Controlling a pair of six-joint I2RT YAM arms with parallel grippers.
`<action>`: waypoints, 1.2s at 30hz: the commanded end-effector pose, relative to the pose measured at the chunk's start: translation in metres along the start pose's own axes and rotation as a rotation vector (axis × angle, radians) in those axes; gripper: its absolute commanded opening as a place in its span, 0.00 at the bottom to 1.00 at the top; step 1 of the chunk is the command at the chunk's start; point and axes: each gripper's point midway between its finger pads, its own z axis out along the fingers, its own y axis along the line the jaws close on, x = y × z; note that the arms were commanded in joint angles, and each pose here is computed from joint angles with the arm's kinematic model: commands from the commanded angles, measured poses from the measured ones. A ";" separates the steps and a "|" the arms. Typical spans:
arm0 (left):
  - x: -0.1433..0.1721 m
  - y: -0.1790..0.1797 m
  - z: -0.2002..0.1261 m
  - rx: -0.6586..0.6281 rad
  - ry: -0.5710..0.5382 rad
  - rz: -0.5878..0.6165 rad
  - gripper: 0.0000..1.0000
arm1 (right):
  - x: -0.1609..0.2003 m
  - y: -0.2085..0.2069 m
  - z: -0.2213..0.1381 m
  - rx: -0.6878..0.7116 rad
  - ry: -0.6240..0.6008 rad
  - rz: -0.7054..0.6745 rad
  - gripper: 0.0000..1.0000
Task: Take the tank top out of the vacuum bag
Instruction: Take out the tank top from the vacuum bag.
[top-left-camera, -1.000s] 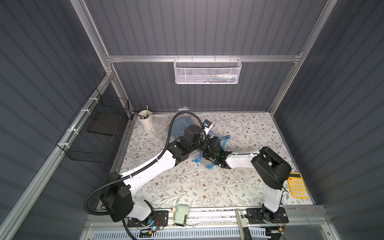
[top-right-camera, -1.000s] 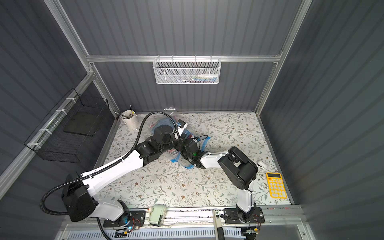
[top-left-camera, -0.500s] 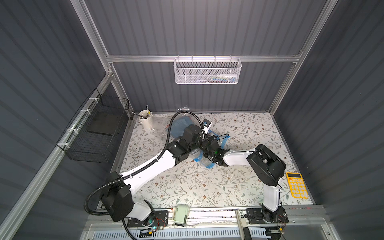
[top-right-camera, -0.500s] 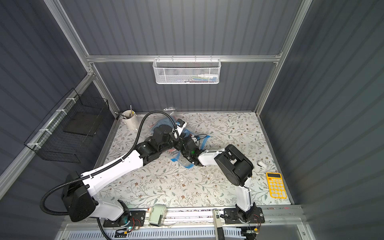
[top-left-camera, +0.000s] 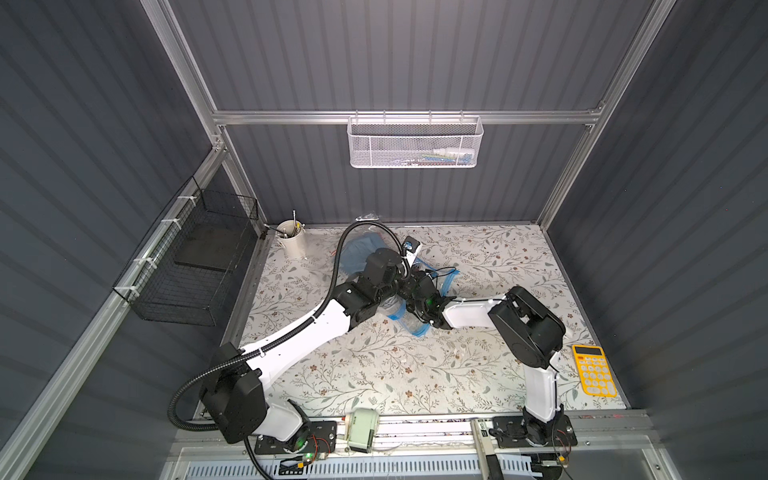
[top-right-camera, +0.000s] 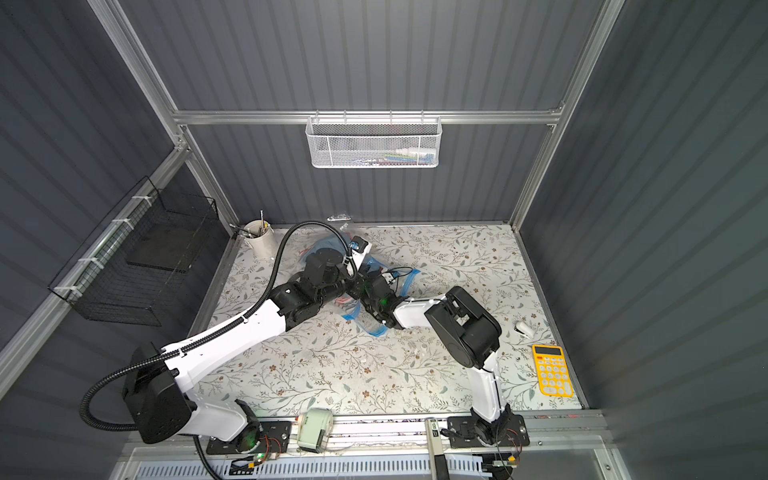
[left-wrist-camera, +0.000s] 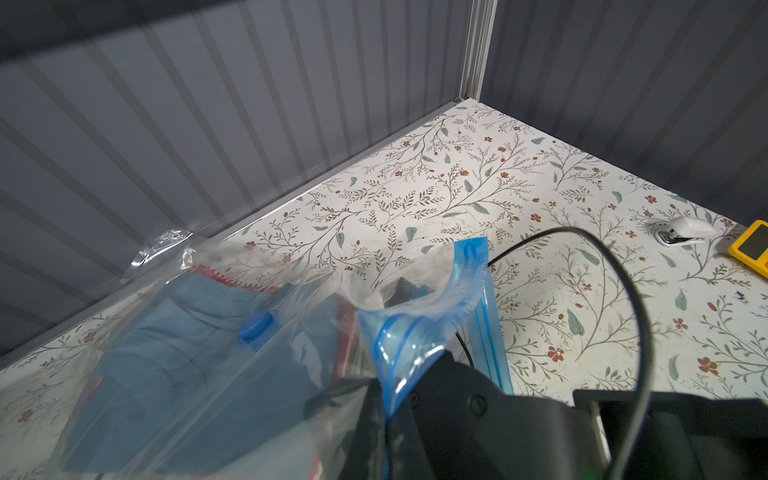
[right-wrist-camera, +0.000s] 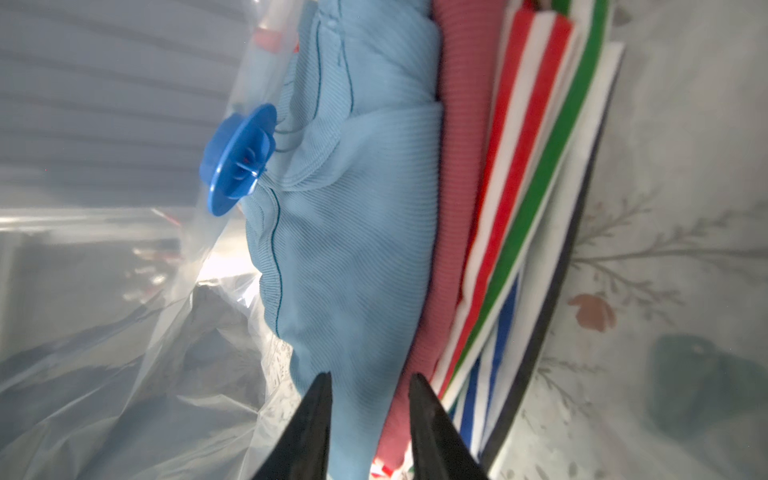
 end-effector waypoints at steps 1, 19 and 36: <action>-0.015 -0.001 -0.010 0.015 -0.054 -0.022 0.00 | -0.005 0.003 0.005 0.010 -0.022 -0.031 0.34; -0.017 -0.002 -0.011 0.023 -0.060 -0.023 0.00 | -0.005 0.005 0.013 0.006 -0.022 -0.032 0.34; -0.018 -0.002 -0.013 0.024 -0.065 -0.022 0.00 | -0.010 0.019 0.007 -0.007 -0.030 -0.056 0.35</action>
